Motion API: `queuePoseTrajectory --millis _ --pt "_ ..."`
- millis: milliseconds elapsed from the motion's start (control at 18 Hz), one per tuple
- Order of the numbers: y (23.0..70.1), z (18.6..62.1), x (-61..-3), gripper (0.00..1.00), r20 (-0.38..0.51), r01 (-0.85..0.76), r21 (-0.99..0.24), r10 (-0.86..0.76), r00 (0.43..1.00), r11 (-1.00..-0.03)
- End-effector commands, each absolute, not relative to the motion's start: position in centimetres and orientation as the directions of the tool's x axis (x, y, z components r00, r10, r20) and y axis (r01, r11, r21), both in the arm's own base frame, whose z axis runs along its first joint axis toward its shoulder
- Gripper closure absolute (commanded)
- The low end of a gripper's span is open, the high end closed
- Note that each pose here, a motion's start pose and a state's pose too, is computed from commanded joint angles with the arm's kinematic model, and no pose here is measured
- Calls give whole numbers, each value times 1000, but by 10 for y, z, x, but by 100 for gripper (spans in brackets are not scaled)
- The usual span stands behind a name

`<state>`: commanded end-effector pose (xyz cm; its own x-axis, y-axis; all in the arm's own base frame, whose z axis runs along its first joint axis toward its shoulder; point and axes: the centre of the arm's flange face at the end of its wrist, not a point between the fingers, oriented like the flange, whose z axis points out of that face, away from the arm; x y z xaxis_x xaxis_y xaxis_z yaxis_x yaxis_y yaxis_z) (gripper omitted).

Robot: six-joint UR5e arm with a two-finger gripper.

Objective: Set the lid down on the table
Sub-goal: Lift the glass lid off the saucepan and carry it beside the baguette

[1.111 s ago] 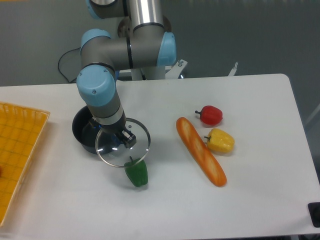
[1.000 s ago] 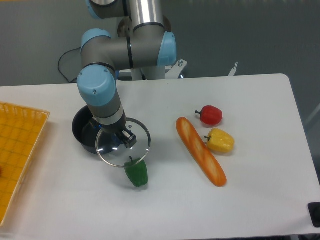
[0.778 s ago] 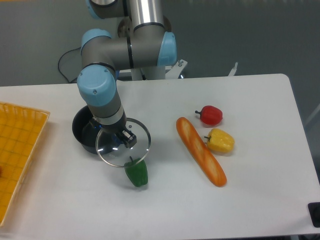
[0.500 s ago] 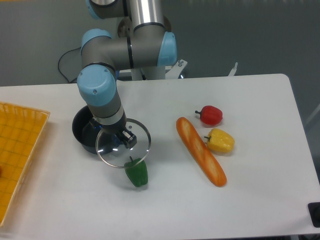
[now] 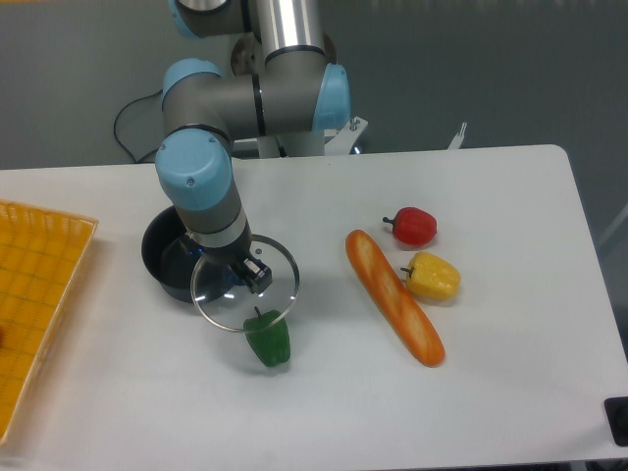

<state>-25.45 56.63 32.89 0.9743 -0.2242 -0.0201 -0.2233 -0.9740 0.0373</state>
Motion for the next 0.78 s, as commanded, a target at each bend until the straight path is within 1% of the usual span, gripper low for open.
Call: queuePoseTrajectory --millis 167,389,500,778 --pt "559 329 -274 42 -32 -202 51 -204 979 -978" --pt "547 326 -299 42 -27 -214 58 -216 976 -975" --pt "541 329 -314 42 -35 -196 50 -197 980 -979" --pt "530 317 -343 42 -34 -147 51 -149 988 -988"
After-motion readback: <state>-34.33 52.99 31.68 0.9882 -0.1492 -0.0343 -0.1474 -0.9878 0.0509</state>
